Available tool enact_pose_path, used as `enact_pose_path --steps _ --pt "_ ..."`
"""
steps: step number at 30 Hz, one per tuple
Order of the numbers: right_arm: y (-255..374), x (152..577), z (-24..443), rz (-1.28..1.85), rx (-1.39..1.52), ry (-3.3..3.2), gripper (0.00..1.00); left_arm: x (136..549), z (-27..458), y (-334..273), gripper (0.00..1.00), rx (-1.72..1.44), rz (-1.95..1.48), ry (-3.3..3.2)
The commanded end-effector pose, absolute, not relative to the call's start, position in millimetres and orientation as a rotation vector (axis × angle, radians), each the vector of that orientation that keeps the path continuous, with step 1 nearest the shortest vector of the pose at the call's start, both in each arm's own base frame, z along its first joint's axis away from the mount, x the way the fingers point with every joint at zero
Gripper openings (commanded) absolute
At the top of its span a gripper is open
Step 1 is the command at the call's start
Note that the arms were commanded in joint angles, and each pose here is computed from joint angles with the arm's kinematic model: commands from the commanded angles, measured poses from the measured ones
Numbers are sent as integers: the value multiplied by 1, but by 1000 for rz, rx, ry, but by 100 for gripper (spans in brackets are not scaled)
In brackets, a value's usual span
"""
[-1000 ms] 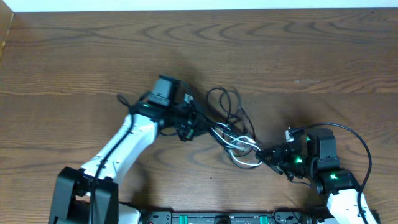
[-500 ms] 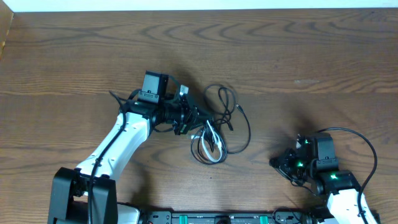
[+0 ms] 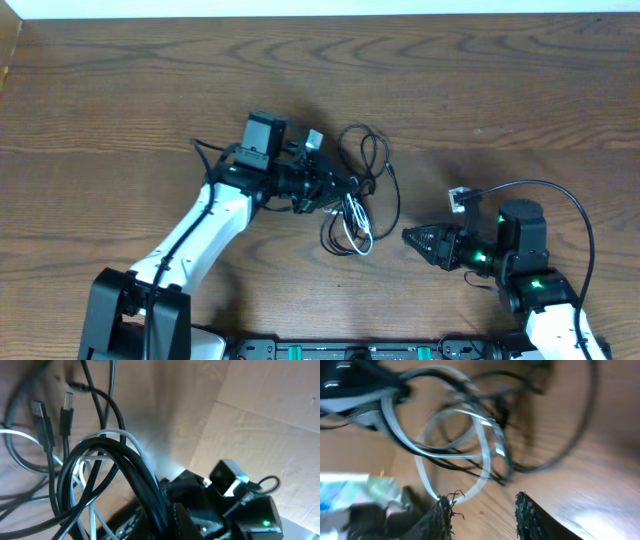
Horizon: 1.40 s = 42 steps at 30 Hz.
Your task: Untangle cables
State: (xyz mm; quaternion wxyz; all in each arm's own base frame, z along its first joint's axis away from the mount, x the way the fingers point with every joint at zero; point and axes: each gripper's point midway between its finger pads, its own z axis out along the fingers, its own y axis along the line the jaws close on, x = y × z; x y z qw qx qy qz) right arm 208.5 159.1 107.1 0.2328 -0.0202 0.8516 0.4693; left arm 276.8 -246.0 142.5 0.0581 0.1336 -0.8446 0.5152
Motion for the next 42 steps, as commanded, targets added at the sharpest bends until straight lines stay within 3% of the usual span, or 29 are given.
enact_pose_path --steps 1,8,21,28,31,34,42 --pt "173 198 124 1389 -242 2251 40 270 141 -252 8 522 1511 -2465" --pt "191 184 124 1438 -305 2281 43 274 141 -253 8 612 1490 -2433" --pt "230 173 125 1240 -638 2156 63 265 149 -257 8 780 1424 -2232" --pt "236 176 100 1081 -627 2235 56 257 158 -261 8 777 1415 -2129" --pt "247 158 103 1196 -707 2231 40 261 157 -258 8 794 1421 -2140" --pt "252 142 107 1299 -767 2229 33 274 159 -253 8 737 1506 -2225" --pt "259 118 121 1484 -878 2176 32 312 169 -231 8 563 1744 -2445"
